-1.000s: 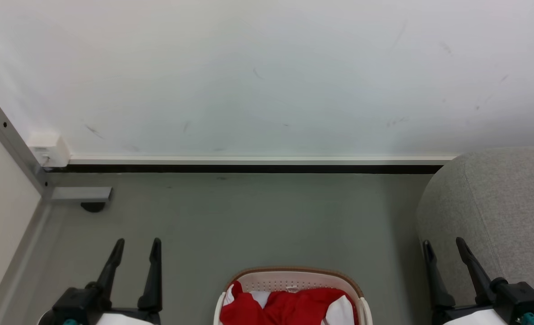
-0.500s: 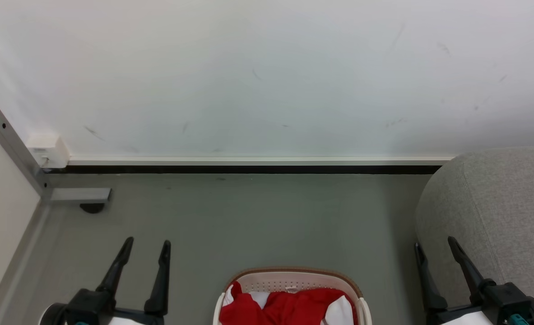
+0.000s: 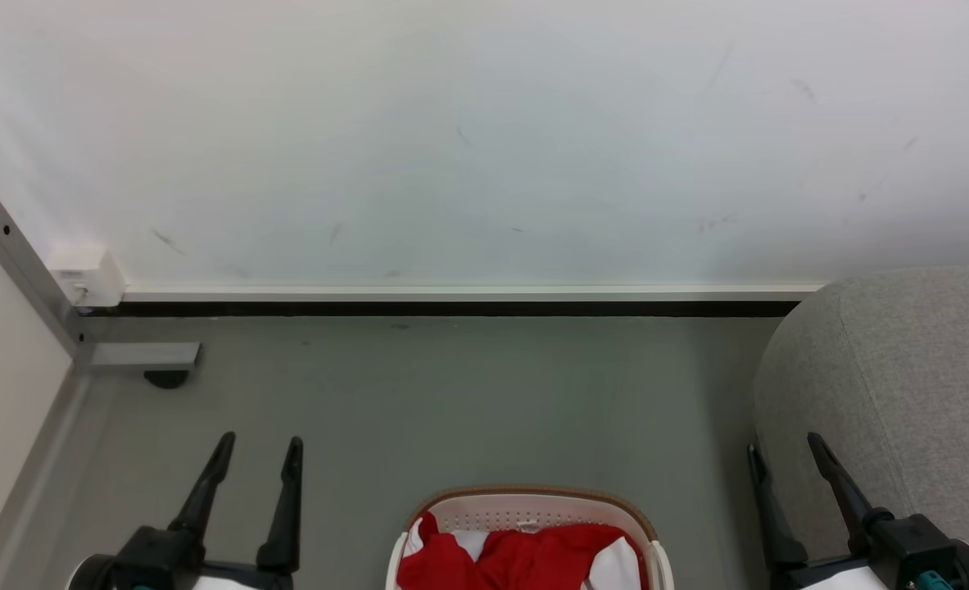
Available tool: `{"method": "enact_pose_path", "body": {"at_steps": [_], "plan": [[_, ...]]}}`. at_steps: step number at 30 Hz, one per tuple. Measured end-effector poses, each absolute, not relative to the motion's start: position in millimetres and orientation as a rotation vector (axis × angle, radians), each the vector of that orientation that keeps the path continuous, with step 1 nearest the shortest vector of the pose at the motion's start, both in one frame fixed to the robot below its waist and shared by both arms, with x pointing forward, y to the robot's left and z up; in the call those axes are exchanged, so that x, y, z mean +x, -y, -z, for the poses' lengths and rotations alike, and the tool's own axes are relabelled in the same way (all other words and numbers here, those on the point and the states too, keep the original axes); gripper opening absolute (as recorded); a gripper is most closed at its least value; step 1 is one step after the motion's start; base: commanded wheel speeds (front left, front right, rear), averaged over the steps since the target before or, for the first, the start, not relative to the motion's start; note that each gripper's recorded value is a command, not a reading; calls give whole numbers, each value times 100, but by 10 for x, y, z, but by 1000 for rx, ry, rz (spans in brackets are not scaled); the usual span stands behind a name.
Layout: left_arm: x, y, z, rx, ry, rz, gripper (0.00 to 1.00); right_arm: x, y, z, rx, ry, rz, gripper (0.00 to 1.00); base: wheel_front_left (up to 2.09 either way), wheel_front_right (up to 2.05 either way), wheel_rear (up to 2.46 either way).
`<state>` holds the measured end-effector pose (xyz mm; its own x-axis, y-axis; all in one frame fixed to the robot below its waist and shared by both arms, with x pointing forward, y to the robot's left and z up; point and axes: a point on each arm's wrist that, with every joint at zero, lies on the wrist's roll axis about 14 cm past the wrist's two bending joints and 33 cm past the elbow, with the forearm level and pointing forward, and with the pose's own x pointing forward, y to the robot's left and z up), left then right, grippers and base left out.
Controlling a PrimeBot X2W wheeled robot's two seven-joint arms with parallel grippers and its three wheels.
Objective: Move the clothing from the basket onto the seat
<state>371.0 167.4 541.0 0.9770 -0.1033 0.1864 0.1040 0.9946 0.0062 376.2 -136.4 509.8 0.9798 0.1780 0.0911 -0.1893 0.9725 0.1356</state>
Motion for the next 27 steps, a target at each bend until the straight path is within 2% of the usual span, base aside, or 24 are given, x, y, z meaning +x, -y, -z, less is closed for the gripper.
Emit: {"method": "enact_pose_path", "body": {"at_steps": [16,27], "plan": [[3787,-1584,-5388,-27,182,126,100,3764,1525,-5160,143,101,-139,100,0,0,0],[4027,-1303,-5133,-43,106,211,100,3820,1723,-5120,153,96,-79,100,0,0,0]]}}
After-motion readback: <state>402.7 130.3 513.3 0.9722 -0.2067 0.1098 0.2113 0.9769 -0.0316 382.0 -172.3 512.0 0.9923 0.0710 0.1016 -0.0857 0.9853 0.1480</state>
